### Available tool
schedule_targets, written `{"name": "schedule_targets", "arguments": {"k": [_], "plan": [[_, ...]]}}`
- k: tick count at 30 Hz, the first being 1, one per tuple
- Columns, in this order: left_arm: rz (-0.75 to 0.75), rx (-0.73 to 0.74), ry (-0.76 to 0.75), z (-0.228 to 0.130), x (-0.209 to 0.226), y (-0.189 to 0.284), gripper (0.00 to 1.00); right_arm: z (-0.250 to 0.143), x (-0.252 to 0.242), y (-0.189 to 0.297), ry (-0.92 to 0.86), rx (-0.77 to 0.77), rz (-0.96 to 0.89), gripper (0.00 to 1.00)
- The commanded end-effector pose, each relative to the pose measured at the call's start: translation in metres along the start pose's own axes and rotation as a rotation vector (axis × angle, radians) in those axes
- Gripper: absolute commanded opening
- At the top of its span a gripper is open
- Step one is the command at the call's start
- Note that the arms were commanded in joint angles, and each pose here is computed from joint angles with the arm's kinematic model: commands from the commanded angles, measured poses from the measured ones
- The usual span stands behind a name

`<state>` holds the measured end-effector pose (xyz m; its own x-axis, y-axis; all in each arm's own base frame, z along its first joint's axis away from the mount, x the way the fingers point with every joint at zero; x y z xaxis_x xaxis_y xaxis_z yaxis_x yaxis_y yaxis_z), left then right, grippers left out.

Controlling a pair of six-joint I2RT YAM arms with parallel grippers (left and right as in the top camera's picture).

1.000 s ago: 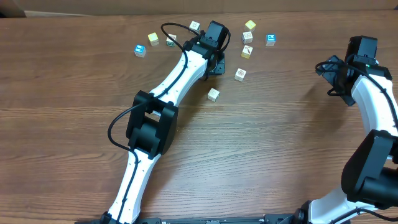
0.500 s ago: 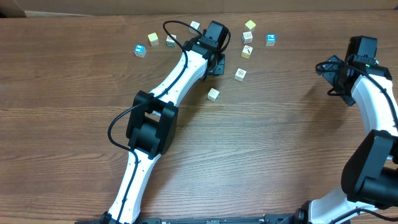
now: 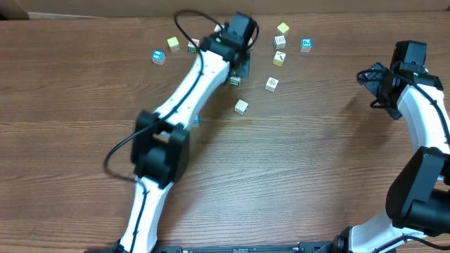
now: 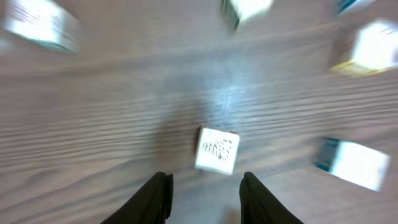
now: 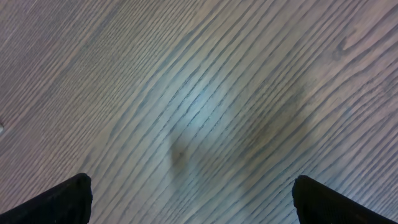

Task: Form a horizontal line
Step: 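Lower and close the left gripper on the grape-picture block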

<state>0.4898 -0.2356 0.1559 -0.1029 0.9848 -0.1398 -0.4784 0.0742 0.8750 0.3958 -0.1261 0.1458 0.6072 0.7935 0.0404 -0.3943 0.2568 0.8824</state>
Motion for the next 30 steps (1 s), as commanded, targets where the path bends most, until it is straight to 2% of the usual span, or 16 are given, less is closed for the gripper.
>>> {"name": "schedule_targets", "arguments": {"k": [1,4,9,12,16,24,30], "plan": [[-0.049,-0.156,0.010,0.039,0.013,0.091,0.37,0.008,0.000,0.008,0.000,-0.032,0.000,1.00],[-0.068,-0.154,-0.018,0.042,0.021,0.109,0.43,0.007,0.000,0.008,0.000,-0.032,0.000,1.00],[-0.083,-0.072,-0.087,0.030,0.021,0.091,0.57,0.008,0.000,0.009,0.000,-0.032,0.001,1.00],[-0.082,-0.032,-0.098,0.022,0.015,0.069,0.56,0.008,0.000,0.009,0.000,-0.032,0.001,1.00],[-0.072,0.012,-0.131,0.007,0.002,0.033,0.59,0.007,0.000,0.008,0.000,-0.032,0.000,1.00],[-0.046,0.097,-0.252,-0.027,-0.013,-0.040,0.56,0.007,0.000,0.008,0.000,-0.032,0.000,1.00],[-0.021,0.126,-0.258,-0.041,-0.011,-0.075,0.53,0.007,0.000,0.008,0.000,-0.032,0.000,1.00]]}}
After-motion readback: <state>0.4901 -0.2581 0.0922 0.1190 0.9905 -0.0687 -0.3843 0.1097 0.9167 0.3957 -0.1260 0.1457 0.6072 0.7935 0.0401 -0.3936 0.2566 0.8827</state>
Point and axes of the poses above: each gripper's point midway between its finger pads, its own y axis back along the fingers, its own x axis along the line the jaws close on, z = x × y, the point moved 5 cm from there along y, back along the fingers, and after that the axes turned 13 degrees about y, right-handed, at the moved point
